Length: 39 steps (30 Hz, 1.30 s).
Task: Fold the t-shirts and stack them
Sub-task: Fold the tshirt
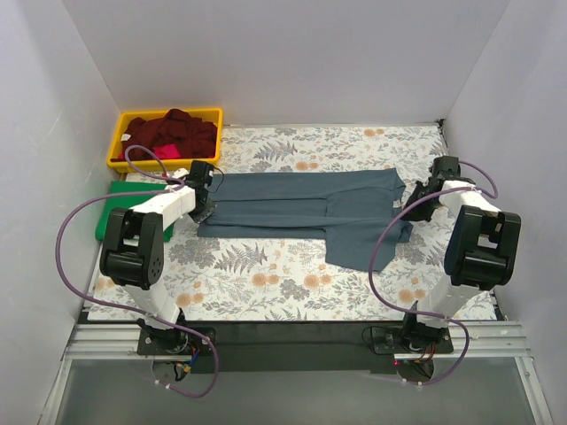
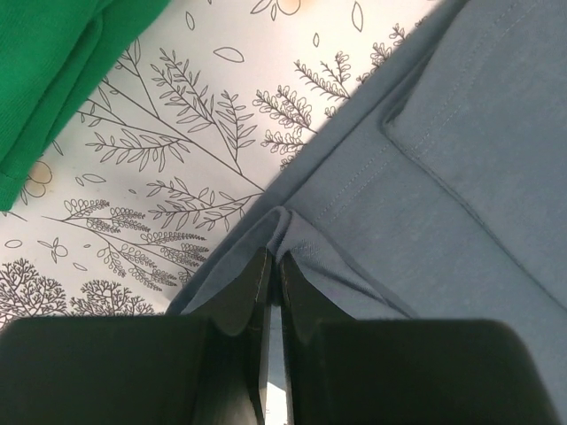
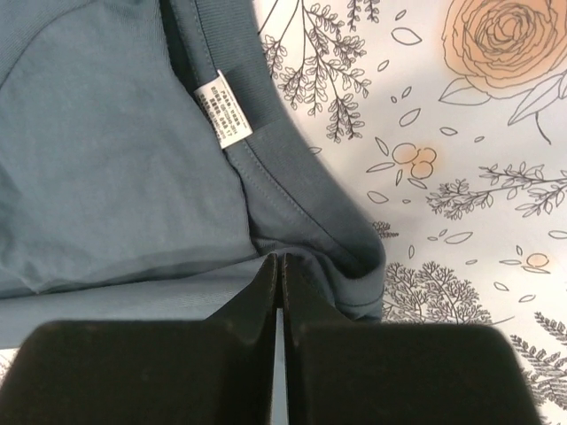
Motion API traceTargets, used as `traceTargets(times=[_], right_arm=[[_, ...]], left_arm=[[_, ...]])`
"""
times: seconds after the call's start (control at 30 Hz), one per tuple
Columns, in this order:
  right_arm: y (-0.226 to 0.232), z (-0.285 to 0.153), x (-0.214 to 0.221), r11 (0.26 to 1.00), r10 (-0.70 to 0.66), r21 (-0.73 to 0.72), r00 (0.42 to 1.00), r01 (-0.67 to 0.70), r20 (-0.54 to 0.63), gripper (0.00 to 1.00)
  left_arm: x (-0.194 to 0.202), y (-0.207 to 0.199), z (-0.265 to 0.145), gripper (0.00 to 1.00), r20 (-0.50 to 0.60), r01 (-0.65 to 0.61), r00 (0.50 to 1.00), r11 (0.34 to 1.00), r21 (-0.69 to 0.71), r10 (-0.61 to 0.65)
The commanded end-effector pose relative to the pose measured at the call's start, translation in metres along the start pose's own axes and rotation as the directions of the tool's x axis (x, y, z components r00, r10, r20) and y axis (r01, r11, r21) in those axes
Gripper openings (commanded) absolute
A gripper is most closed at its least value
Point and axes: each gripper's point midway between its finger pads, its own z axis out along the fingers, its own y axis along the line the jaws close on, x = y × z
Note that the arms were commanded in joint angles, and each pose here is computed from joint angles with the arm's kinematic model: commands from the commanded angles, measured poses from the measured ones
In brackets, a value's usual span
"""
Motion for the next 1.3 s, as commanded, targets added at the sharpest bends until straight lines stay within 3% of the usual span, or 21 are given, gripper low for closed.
traceTargets(times=[0.0,0.2,0.33,0.47,1.27], right_arm=[[0.001,0.003,-0.016,1.0,-0.019,0.011,0.998,0.019,0.065,0.01],[0.01,-0.002,-0.023,0.998,-0.067,0.006,0.994,0.066,0.092,0.01],[0.014,-0.004,-0.025,0.996,-0.09,0.01,0.99,0.09,0.105,0.1],[0.021,-0.012,-0.032,0.992,-0.128,0.012,0.982,0.127,0.137,0.01],[0.036,-0.002,-0.061,0.988,-0.156,0.015,0.973,0.156,0.167,0.01]], left_arm=[[-0.022,0.007,-0.001,0.01,0.083,0.035,0.996,0.999,-0.04,-0.032],[-0.023,0.009,-0.003,0.07,0.096,0.051,0.994,0.998,-0.034,-0.048],[-0.023,0.009,-0.005,0.12,0.097,0.051,0.994,0.998,-0.024,-0.049],[-0.026,0.007,-0.014,0.01,0.113,0.054,0.992,0.998,0.015,-0.055],[-0.012,0.035,-0.005,0.0,0.064,0.1,0.994,0.99,-0.104,-0.094]])
